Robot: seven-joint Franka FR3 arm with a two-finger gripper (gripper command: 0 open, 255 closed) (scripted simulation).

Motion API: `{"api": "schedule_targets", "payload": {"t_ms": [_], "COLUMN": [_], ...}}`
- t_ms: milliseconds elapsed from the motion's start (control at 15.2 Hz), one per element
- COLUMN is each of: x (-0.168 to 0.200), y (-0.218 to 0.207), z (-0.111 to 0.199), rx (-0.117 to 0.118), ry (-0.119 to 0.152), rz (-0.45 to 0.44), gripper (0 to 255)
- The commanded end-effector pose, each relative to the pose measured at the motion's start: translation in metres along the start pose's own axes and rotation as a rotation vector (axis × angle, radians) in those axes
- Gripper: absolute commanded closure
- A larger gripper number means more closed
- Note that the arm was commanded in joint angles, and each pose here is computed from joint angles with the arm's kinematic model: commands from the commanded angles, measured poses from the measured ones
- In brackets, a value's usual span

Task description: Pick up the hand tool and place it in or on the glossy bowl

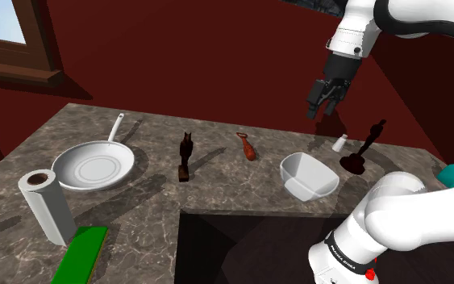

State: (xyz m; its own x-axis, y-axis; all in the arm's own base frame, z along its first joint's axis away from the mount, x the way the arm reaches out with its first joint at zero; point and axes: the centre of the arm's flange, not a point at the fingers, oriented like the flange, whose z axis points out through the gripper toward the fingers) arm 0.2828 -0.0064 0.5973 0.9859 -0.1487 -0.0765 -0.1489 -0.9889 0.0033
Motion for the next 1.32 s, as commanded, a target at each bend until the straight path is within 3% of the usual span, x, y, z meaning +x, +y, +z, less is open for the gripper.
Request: {"api": "schedule_targets", "payload": {"t_ms": [0,1254], "x": [0.000,0.202], "y": [0.000,0.040], "z": [0.000,0.154], "rx": [0.000,-0.014], "ry": [0.000,-0.055], "rz": [0.000,0.203], "gripper": [0,0]}}
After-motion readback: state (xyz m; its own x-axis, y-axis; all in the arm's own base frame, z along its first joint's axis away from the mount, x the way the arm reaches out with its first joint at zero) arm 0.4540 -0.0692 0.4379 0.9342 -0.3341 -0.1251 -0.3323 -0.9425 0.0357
